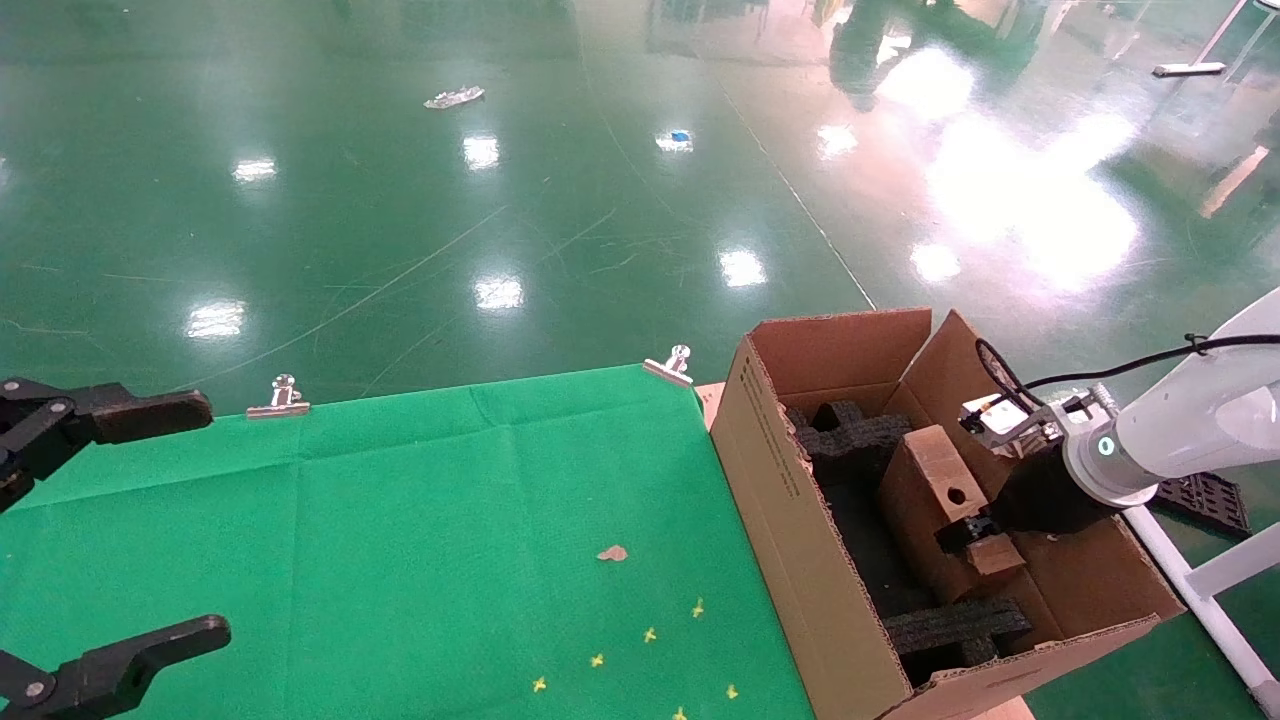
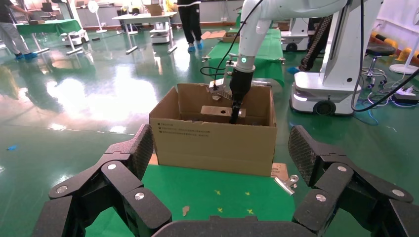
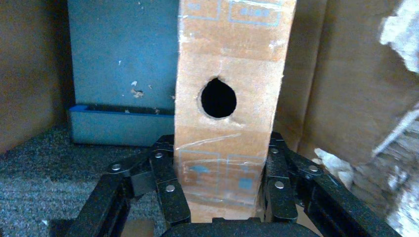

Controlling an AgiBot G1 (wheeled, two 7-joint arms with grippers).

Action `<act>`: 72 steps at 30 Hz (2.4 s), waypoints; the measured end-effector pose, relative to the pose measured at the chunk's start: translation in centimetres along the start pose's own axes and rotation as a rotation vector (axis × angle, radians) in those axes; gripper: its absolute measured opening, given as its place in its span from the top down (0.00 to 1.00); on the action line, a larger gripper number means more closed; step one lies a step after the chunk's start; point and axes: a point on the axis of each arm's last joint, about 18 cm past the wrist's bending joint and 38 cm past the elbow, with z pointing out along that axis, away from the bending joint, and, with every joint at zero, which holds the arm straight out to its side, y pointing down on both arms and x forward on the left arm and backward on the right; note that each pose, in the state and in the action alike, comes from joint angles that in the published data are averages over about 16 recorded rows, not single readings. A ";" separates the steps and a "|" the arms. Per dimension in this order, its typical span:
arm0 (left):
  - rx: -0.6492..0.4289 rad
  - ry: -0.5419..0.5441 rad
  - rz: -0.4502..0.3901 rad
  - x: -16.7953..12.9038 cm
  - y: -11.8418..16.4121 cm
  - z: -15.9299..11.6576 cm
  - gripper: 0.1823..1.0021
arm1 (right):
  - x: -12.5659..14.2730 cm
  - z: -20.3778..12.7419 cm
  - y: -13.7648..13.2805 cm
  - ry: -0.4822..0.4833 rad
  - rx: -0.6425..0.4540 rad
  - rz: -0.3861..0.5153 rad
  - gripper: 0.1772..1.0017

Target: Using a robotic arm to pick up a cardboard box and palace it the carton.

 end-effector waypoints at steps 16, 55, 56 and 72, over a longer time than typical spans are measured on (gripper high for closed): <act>0.000 0.000 0.000 0.0 0.0 0.0 0.00 | 0.2 -0.8 -0.5 0.006 -0.002 -0.004 0.49; 0.000 0.000 0.000 0.0 0.0 0.0 0.00 | 2.5 -22.3 -10.8 -0.069 0.638 -0.226 0.00; 0.001 0.000 0.000 0.0 0.0 0.0 0.00 | 2.2 -22.4 -10.9 -0.079 0.651 -0.235 0.00; 0.001 0.000 0.000 0.0 0.0 0.0 0.00 | -7.1 -18.4 -12.2 -0.382 0.751 -0.439 0.00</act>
